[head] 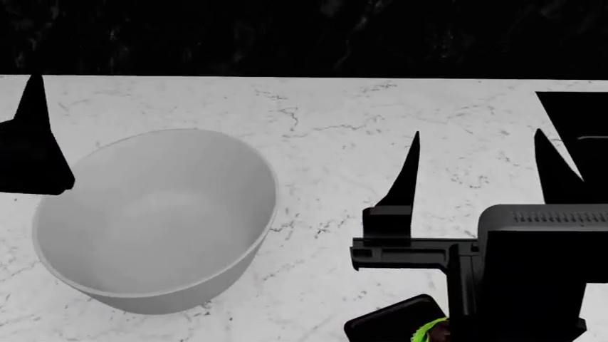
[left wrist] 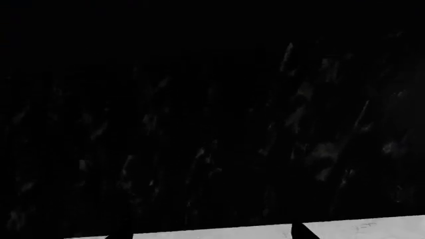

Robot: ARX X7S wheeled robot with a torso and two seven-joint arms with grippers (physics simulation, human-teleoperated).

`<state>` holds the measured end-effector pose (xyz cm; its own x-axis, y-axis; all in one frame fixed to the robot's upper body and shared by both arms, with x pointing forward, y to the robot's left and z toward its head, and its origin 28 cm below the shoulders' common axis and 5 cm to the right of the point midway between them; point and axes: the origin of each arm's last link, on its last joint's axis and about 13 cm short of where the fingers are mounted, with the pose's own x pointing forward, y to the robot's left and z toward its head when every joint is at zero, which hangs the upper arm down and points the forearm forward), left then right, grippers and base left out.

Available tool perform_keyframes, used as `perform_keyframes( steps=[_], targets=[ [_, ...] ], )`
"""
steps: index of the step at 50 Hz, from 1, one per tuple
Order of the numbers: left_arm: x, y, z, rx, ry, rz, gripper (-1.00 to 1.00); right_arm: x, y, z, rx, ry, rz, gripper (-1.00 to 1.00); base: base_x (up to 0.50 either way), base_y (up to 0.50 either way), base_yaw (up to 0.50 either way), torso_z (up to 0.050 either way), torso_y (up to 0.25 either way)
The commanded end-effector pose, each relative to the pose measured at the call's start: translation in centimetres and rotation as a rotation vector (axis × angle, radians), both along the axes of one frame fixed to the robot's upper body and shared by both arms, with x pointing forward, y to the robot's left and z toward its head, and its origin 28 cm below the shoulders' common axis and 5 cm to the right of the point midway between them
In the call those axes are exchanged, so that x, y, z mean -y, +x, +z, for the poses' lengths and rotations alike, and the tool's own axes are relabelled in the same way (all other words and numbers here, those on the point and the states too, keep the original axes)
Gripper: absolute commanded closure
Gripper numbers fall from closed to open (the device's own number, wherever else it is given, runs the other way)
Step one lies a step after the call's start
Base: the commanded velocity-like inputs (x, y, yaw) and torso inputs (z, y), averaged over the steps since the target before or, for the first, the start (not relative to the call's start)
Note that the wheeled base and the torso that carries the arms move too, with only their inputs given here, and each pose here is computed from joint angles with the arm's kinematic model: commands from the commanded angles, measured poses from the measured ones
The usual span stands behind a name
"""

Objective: Move the fresh-baked cupcake off the tray onto the counter, and place the bowl used for mixing into the sink.

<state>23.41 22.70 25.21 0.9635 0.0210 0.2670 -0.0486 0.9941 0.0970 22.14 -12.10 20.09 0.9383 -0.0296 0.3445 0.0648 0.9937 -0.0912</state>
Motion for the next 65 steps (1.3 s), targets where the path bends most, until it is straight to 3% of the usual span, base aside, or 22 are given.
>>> perform_keyframes(
  steps=[1, 4, 5, 7, 10, 12, 17, 19, 20, 22, 23, 24, 27, 28, 29, 39, 65],
  targets=[
    [-2.3, 1.2, 2.0, -0.253, -0.185, 0.067, -1.00, 0.0, 0.2, -0.3, -0.003, 0.010, 0.004, -1.00, 0.00, 0.00, 0.00, 0.000, 0.000],
    [-1.7, 0.7, 3.2, -0.316, -0.219, 0.078, -1.00, 0.0, 0.3, -0.3, -0.004, 0.007, 0.010, -1.00, 0.00, 0.00, 0.00, 0.000, 0.000],
    [-1.3, 0.0, 3.4, -0.327, -0.186, -0.027, -1.00, 0.0, 0.2, -0.2, -0.002, 0.007, 0.010, -1.00, 0.00, 0.00, 0.00, 0.000, 0.000],
    [-1.3, 0.2, 3.5, -0.423, -0.195, -0.034, -1.00, 0.1, 0.2, -0.3, -0.003, 0.008, 0.006, -1.00, 0.00, 0.00, 0.00, 0.000, 0.000],
    [-1.4, 0.2, 4.2, -0.533, -0.289, -0.111, -1.00, 0.0, 0.2, -0.4, -0.005, 0.011, 0.007, -1.00, 0.00, 0.00, 0.00, 0.000, 0.000],
    [-1.4, 0.1, 4.2, -0.622, -0.305, -0.165, -1.00, 0.1, 0.2, -0.3, -0.004, 0.009, 0.005, -1.00, 0.00, 0.00, 0.00, 0.000, 0.000],
    [-1.8, 1.0, 3.7, -0.642, -0.342, -0.107, -1.00, 0.0, 0.3, -0.3, -0.007, 0.010, 0.005, -1.00, 0.00, 0.00, 0.00, 0.000, 0.000],
    [-2.1, 1.5, 3.3, -0.594, -0.345, -0.018, -1.00, 0.0, 0.2, -0.2, -0.004, 0.008, 0.008, -1.00, 0.00, 0.00, 0.00, 0.000, 0.000],
    [-2.2, 1.7, 3.1, -0.583, -0.370, -0.019, -1.00, 0.0, 0.2, -0.3, -0.005, 0.008, 0.004, -1.00, 0.00, 0.00, 0.00, 0.000, 0.000],
    [-2.2, 1.6, 2.8, -0.585, -0.335, 0.008, -1.00, 0.0, 0.2, -0.3, -0.007, 0.008, 0.004, -1.00, 0.00, 0.00, 0.00, 0.000, 0.000],
    [-2.3, 1.8, 2.3, -0.644, -0.301, 0.088, -1.00, 0.0, 0.2, -0.2, -0.005, 0.006, 0.004, -1.00, 0.00, 0.00, 0.00, 0.000, 0.000],
    [-2.3, 1.7, 2.2, -0.634, -0.321, 0.072, -1.00, -0.1, 0.2, -0.2, -0.004, 0.008, 0.008, -1.00, 0.00, 0.00, 0.00, 0.000, 0.000],
    [-2.4, 2.0, 1.8, -0.729, -0.345, 0.096, -1.00, 0.0, 0.2, -0.4, -0.007, 0.011, 0.006, -1.00, 0.00, 0.00, 0.00, 0.000, 0.000],
    [-2.4, 2.0, 1.7, -0.717, -0.271, 0.139, -1.00, 0.0, 0.1, -0.4, -0.007, 0.010, 0.004, -1.00, 0.00, 0.00, 0.00, 0.000, 0.000],
    [-2.4, 2.1, 1.6, -0.741, -0.267, 0.169, -1.00, 0.0, 0.2, -0.4, -0.007, 0.012, 0.004, -1.00, 0.00, 0.00, 0.00, 0.000, 0.000],
    [-2.0, 3.5, -0.1, -0.839, -0.356, 0.157, -1.00, 0.1, 0.1, -0.5, -0.009, 0.010, -0.001, -1.00, 0.00, 0.00, 0.00, 0.000, 0.000],
    [-1.0, 5.3, -1.0, -0.862, -0.422, 0.100, -1.00, 0.1, 0.2, -0.6, -0.014, 0.008, -0.003, -1.00, 0.00, 0.00, 0.00, 0.000, 0.000]
  ],
)
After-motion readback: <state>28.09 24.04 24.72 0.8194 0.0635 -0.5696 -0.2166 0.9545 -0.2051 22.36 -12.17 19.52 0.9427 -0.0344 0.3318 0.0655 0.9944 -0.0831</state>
